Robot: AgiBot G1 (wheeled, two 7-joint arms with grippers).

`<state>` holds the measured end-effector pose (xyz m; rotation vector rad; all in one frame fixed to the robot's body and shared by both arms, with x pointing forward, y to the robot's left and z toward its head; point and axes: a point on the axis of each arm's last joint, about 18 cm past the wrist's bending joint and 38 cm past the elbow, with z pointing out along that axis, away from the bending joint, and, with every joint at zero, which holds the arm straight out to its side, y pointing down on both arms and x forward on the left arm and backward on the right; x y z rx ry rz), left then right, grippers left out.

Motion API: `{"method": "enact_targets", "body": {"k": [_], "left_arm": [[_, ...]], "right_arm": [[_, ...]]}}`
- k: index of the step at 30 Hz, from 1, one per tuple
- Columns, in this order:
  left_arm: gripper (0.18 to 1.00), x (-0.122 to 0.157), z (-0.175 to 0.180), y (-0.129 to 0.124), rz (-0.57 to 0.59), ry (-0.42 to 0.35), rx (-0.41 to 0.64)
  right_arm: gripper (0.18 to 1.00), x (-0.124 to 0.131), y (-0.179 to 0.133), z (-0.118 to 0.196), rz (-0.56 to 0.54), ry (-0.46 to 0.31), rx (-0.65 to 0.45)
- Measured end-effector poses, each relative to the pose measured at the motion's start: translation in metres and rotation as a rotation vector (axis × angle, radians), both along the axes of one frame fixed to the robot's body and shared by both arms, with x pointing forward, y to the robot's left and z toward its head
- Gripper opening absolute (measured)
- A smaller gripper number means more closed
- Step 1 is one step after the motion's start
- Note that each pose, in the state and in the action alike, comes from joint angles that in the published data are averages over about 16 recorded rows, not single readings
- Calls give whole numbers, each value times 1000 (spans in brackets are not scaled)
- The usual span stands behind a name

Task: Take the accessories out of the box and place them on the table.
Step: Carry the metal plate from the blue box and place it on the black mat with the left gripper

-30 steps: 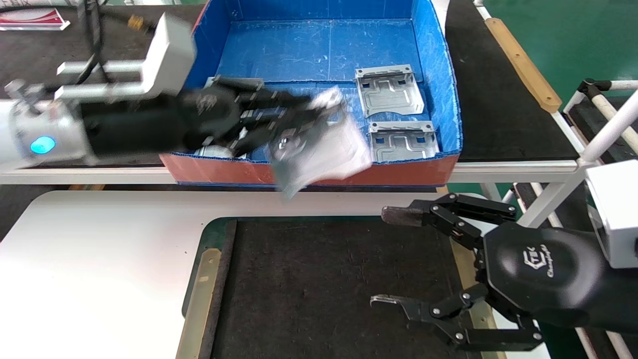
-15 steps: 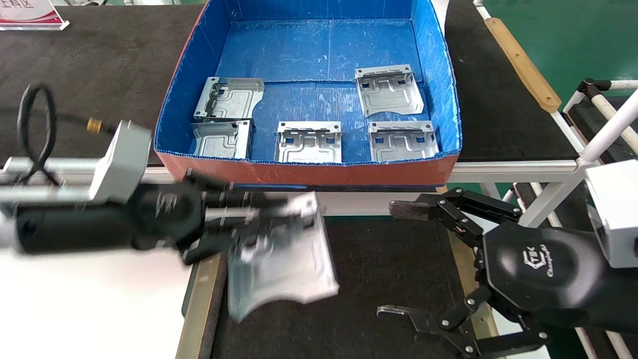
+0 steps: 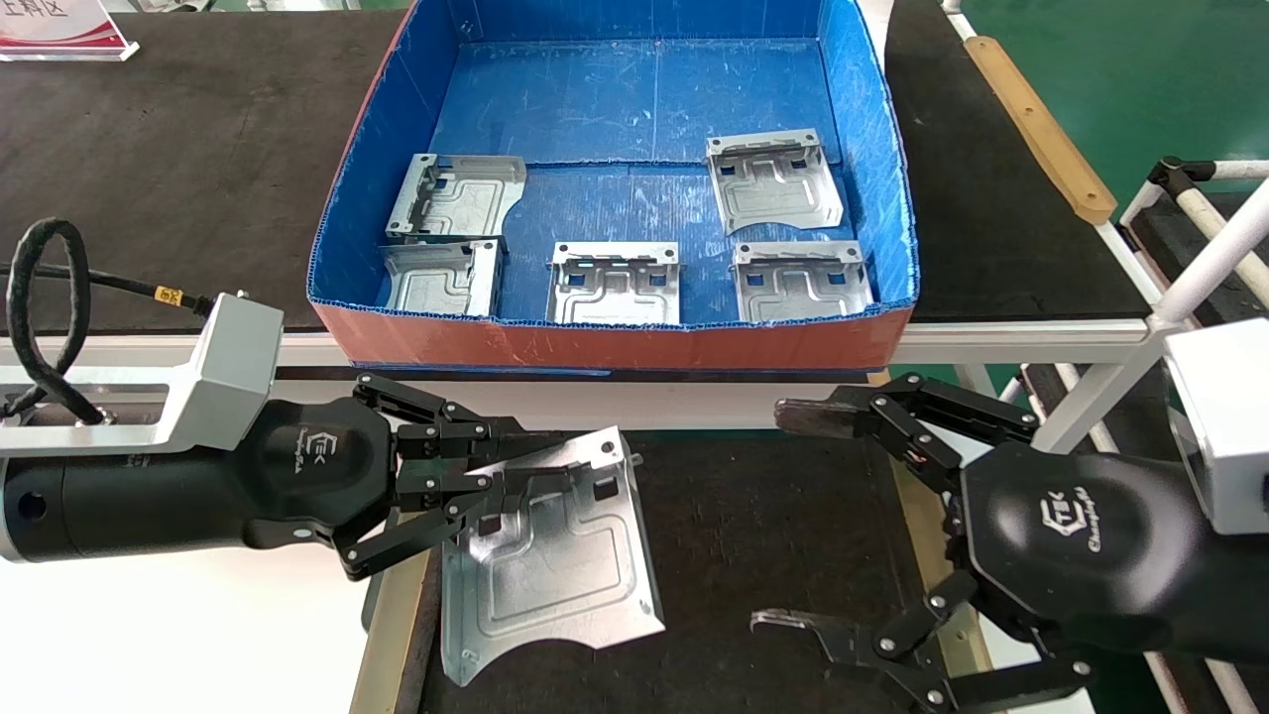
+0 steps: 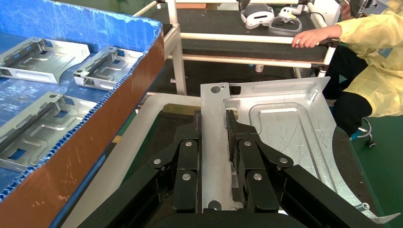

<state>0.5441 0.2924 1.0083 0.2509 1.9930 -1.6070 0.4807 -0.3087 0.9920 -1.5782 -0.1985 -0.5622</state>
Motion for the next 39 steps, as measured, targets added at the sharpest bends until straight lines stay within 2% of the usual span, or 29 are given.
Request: {"method": "enact_targets", "body": {"k": [8,16,39], "left_arm": [[276,5,1,-6,-5,-6,-3],[276,19,-5,-25,-29,-35,5],[276,101,-55,-129,-54,-131,73]], "right_arm": [[1001,0,0,0,0,0,0],[1001,0,0,0,0,0,0],[1001,0,0,0,0,0,0]]}}
